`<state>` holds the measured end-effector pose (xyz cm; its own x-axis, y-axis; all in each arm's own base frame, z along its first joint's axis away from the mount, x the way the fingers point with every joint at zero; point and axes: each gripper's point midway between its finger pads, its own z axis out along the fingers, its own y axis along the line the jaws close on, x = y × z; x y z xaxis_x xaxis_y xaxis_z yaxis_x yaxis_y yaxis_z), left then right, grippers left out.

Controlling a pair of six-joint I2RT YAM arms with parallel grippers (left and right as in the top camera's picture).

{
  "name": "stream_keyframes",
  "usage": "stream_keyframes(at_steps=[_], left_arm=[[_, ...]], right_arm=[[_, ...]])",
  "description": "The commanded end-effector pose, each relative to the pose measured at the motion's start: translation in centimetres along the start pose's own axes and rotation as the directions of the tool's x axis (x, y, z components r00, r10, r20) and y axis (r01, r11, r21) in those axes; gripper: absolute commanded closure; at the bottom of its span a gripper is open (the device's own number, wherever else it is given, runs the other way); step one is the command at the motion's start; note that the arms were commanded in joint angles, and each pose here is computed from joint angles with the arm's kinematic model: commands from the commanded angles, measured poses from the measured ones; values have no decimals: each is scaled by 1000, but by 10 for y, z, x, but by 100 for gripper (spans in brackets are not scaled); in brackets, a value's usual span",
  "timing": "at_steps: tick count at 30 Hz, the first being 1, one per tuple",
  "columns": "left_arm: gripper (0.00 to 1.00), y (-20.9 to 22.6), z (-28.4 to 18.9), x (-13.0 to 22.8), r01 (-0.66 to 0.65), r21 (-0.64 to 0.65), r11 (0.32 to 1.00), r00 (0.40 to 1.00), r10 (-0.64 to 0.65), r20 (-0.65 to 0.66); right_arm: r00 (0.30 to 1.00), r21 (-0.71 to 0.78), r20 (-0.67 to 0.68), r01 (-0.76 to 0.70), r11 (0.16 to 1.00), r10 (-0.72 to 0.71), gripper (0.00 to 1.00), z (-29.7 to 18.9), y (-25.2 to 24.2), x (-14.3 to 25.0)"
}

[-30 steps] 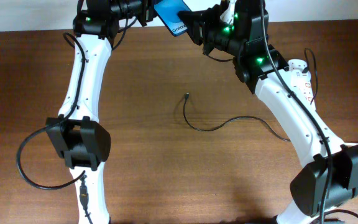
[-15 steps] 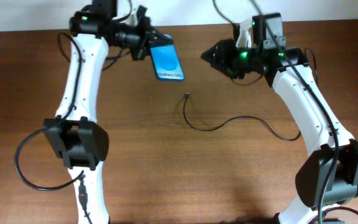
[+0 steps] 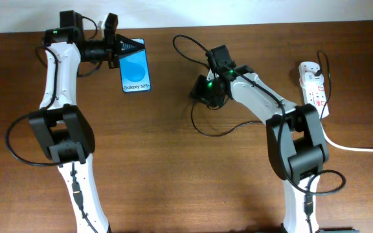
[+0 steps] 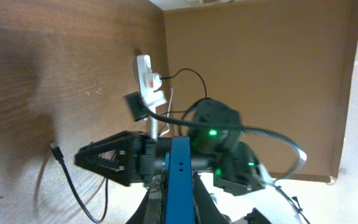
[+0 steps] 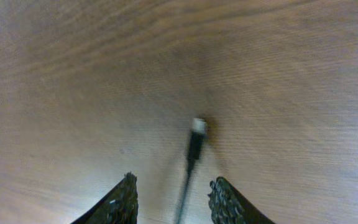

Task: Plug charger to phone and switch on socket
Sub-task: 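Lower the right gripper to the cable plug and grasp it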

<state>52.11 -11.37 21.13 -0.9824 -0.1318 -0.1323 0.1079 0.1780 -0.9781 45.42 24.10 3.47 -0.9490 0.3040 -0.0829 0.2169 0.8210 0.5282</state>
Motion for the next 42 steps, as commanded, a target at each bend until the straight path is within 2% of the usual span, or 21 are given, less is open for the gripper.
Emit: stream_keyframes(at_steps=[1,4,6,8,10,11,14,16,17,19,22,25,27,28,29,30,32,34,37,40,42], left_arm=[[100,-16,-17,-4,-45,43,998,999,44,28],[100,-10,-16,-5,-44,9,999,999,44,31],[100,-10,-16,-5,-43,8,999,999,43,31],[100,-4,-16,-5,-38,-29,999,999,39,35],[100,-1,-16,-4,-18,-43,999,999,19,34],[100,-1,-17,-4,0,-43,999,999,2,35],[100,-2,-17,-2,17,-33,999,999,-16,31],[100,-13,-17,0,21,31,999,1000,-21,21],[100,-16,-17,1,21,47,999,1000,-22,19],[100,-17,-16,1,22,50,998,1000,-22,17],[100,-28,-12,4,20,112,994,1000,-20,-2],[100,-38,4,11,19,151,988,999,-13,-40],[100,-44,14,16,20,172,985,998,-9,-66],[100,-44,17,17,20,173,985,997,-7,-72],[100,-44,17,17,19,173,985,997,-7,-72],[100,-44,17,17,20,173,985,997,-8,-72],[100,-44,17,17,20,171,985,997,-7,-72],[100,-44,17,17,20,171,985,997,-8,-72],[100,-44,17,17,20,171,985,997,-8,-72],[100,-44,17,17,20,171,985,997,-8,-72],[100,-44,17,17,20,171,985,997,-8,-72]], right_arm=[[991,-31,-78,-111,993,109,60,20,0,14],[988,-28,-92,-125,992,122,61,28,-4,16],[985,-29,-116,-132,991,128,65,35,-7,20],[985,-28,-117,-127,991,123,75,35,-7,20],[987,-53,-138,-87,995,79,95,33,-7,21],[987,-96,-156,-54,994,39,96,27,-2,21],[942,-356,-155,229,906,-299,96,-37,41,34],[867,-505,-66,398,766,-494,96,-102,75,54],[808,-532,21,507,678,-588,96,-150,92,70],[739,-550,117,605,576,-664,96,-201,107,92],[715,-548,163,638,540,-680,96,-248,114,116],[733,-572,130,606,553,-668,96,-261,112,131],[777,-562,98,559,609,-622,96,-251,108,126],[826,-487,67,517,704,-560,96,-233,95,113],[887,-352,35,443,825,-461,96,-206,69,96],[922,-244,21,380,892,-387,96,-177,42,85],[939,-203,-30,329,922,-342,96,-137,16,83],[960,-106,-109,248,963,-259,91,-93,-16,78],[970,-21,-141,195,981,-196,87,-48,-38,73],[976,-3,-162,144,990,-143,69,-29,-48,72],[980,6,-168,114,994,-111,50,-27,-49,73]])
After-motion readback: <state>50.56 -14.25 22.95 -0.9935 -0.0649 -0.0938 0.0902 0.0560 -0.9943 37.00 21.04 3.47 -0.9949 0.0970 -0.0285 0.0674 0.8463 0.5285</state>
